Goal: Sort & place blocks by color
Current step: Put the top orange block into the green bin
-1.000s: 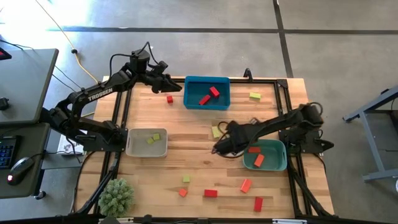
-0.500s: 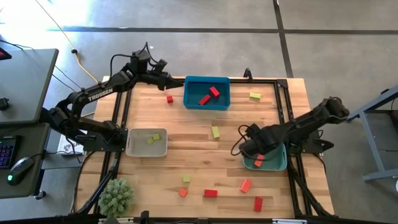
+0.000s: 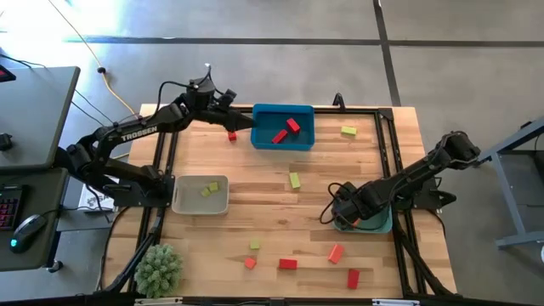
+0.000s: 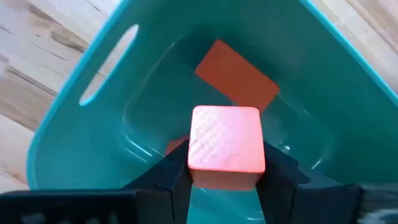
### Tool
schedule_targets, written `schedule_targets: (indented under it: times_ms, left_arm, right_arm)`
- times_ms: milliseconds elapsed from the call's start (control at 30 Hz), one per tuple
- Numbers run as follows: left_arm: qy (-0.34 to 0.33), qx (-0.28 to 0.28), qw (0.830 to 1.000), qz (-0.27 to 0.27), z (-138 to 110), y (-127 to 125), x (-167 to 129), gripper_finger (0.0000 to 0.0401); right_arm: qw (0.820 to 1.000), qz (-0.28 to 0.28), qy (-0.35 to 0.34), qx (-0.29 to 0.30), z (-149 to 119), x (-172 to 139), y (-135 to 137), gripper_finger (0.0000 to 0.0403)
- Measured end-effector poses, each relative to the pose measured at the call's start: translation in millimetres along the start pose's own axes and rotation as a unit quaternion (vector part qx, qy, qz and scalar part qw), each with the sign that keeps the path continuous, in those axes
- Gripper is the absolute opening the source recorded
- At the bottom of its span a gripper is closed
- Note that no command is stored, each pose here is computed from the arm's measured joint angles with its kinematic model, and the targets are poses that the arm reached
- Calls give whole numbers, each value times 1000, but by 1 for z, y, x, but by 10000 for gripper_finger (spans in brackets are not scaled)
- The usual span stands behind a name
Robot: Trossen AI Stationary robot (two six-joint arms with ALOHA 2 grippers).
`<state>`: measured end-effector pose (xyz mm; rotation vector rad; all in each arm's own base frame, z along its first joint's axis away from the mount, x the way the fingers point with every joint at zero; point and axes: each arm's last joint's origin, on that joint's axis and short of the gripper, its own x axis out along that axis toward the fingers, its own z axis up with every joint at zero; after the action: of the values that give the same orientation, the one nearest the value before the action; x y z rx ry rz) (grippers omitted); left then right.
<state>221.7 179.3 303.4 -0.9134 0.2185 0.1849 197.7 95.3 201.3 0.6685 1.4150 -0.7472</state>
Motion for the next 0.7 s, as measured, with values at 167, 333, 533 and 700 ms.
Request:
schedule_targets:
  times_ms: [167, 333, 533, 700]
  left_arm:
    - [0, 4, 1000, 7, -6, -6, 6, 211]
    - [-3, 11, 1000, 16, -12, -13, 13, 211]
    - [2, 17, 1000, 21, -21, -22, 20, 211]
    - [12, 21, 1000, 15, -27, -27, 24, 211]
  right_arm:
    - [1000, -4, 2, -16, -3, 0, 0, 131]
    - [998, -6, -1, -55, -3, 0, 0, 132]
    - [996, -2, 13, -93, -4, 0, 0, 133]
    - [992, 17, 39, -115, -5, 0, 2, 133]
